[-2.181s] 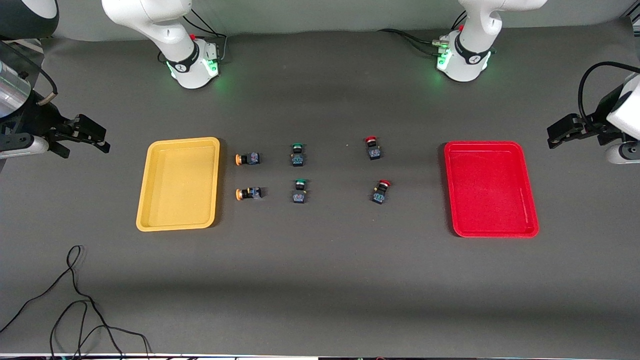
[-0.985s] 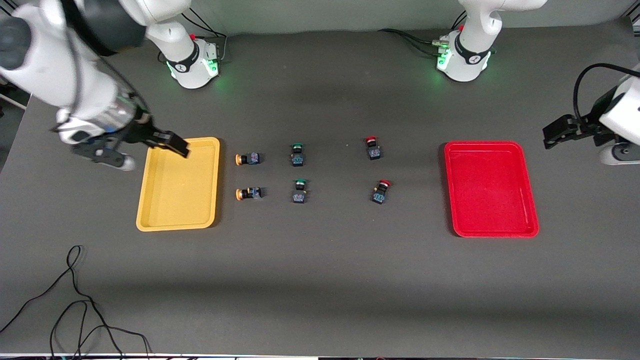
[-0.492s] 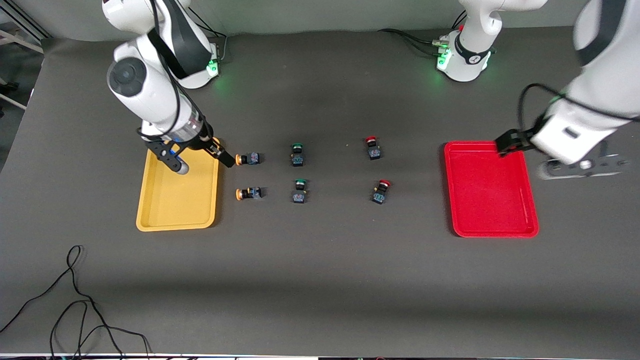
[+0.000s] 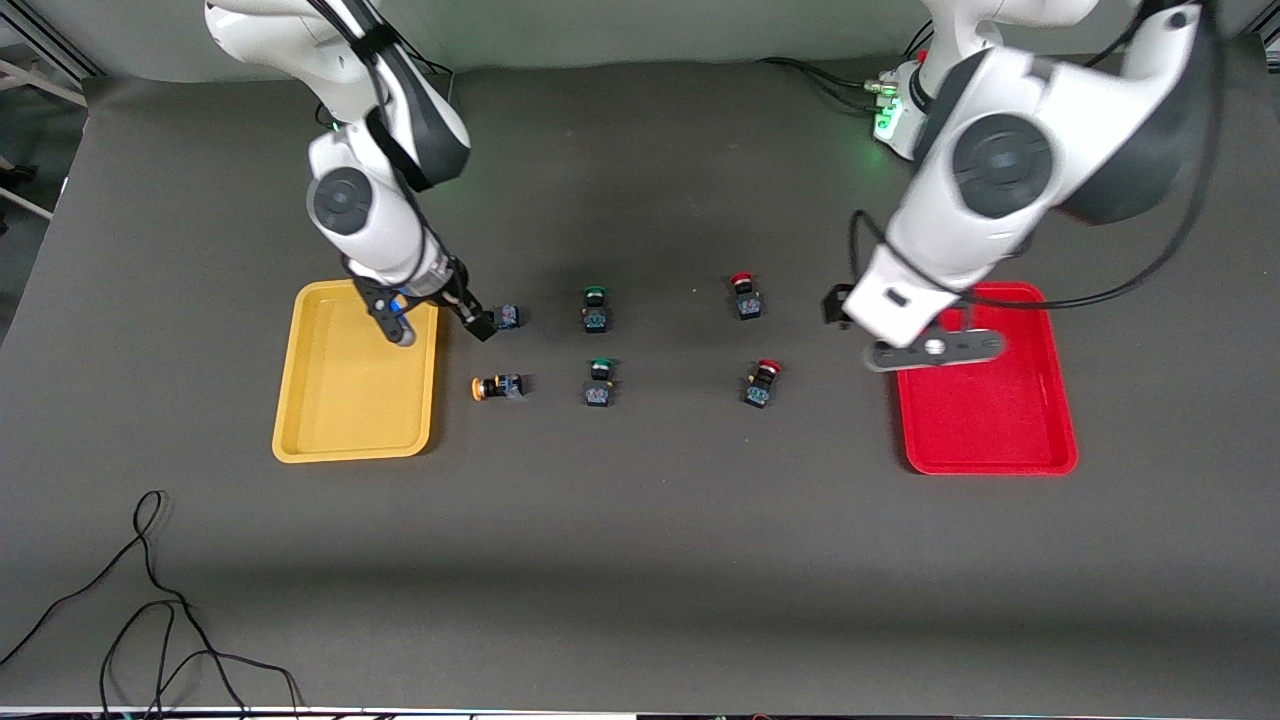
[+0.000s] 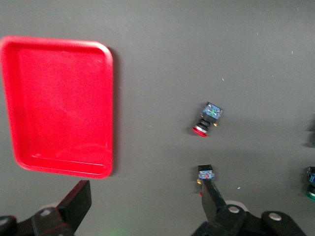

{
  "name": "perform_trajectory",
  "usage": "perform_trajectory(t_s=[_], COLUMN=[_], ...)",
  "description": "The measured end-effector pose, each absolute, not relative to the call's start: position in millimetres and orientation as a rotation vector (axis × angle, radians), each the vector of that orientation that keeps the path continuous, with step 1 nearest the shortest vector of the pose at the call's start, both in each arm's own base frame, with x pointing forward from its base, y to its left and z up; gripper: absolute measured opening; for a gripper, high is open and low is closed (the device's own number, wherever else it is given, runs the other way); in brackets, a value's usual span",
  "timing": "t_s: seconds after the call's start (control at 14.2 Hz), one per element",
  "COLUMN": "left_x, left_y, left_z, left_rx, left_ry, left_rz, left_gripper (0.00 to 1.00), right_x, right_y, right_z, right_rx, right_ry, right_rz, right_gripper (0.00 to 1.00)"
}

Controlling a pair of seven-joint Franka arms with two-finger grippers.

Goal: Place red and yellow buttons in trays
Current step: 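Grasp the yellow button with the right gripper while the left gripper descends, then grasp the red button with the left gripper while the right gripper lifts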

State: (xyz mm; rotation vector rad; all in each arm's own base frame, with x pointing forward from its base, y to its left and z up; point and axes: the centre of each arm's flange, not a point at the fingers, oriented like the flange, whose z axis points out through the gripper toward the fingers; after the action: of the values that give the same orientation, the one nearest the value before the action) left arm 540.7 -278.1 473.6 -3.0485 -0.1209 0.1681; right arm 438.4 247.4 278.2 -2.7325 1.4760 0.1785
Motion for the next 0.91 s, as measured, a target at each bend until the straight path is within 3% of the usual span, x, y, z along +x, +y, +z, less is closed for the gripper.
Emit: perform_trajectory(t_s=[0.35,0.91], left_x=[513.3,448.1], left_y=[-329.8,-360.2], left_z=[382.2,254.9], left_rx=[-3.036,-3.039], left_ry=[-0.103,-0.048], left_rz=[0.196,0.21], left_gripper=[1.0,0.99], right_x=[420.4,418.0], right_y=[259.1,256.9], right_z=[196.7,186.5], right_rx=[-2.735,-2.748], right_ry=[1.54,1.554], right_rz=[0.183,0.204], right_gripper=[1.0,0.96])
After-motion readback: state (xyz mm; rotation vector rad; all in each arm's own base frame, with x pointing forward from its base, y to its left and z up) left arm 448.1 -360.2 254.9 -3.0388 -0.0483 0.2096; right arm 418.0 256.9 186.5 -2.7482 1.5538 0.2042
